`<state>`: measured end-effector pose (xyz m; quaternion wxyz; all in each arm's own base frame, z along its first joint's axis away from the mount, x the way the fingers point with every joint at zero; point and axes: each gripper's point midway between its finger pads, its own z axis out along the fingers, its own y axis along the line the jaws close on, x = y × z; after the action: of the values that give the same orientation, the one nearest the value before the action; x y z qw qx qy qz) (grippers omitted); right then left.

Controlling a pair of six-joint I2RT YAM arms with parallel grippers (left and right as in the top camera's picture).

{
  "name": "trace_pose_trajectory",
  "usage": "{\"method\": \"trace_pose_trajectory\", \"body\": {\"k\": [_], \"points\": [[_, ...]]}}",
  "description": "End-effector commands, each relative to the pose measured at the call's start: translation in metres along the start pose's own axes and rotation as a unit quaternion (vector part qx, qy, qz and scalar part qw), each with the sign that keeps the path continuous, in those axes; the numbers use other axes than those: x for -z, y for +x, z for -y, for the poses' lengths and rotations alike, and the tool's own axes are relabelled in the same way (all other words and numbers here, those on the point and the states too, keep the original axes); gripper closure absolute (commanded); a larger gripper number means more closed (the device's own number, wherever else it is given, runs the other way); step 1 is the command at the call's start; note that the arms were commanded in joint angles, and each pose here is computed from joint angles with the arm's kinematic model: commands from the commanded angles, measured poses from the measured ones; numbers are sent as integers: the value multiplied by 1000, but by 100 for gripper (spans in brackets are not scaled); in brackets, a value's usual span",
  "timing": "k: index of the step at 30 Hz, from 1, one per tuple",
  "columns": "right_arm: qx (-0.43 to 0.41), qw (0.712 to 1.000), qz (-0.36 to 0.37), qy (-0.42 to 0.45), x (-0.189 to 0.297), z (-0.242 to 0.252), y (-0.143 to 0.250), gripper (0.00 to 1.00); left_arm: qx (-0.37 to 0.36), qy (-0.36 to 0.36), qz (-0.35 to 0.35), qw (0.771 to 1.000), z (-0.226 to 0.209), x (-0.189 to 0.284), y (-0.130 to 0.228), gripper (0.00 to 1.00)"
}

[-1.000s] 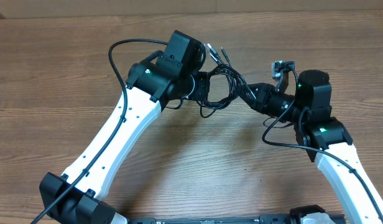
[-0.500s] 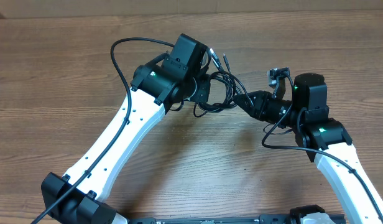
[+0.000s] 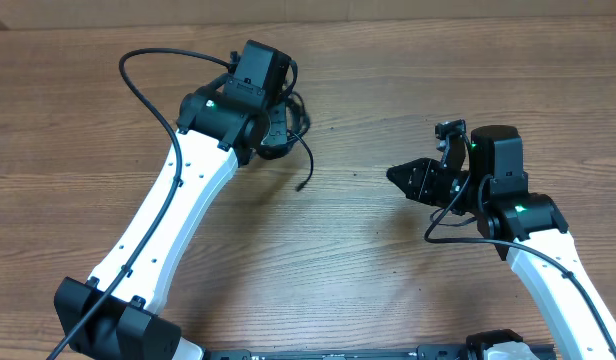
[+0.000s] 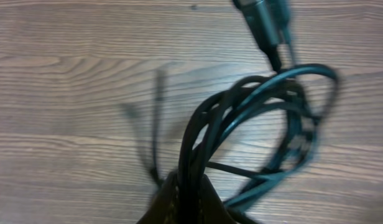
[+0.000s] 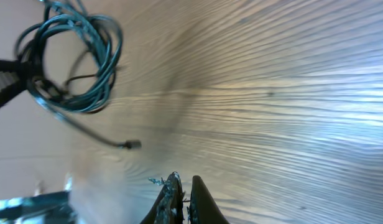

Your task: Untangle cables

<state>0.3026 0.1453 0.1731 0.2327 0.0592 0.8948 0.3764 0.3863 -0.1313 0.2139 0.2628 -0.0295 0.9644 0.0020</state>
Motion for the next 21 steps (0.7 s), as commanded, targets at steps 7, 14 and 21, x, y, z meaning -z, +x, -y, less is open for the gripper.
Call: {"method": "trace_pose_trajectory", "body": {"k": [7,14,21], "points": [[-20,999,26,15,3,2,-11,81,6,55,-3,998,21,10,-1,96],[-118,992,32,-29,4,-15,-19,53,-22,184,-23,982,66,21,3,96],[-146,986,26,-71,6,-31,-23,50,-34,263,-19,964,97,35,0,96]]}}
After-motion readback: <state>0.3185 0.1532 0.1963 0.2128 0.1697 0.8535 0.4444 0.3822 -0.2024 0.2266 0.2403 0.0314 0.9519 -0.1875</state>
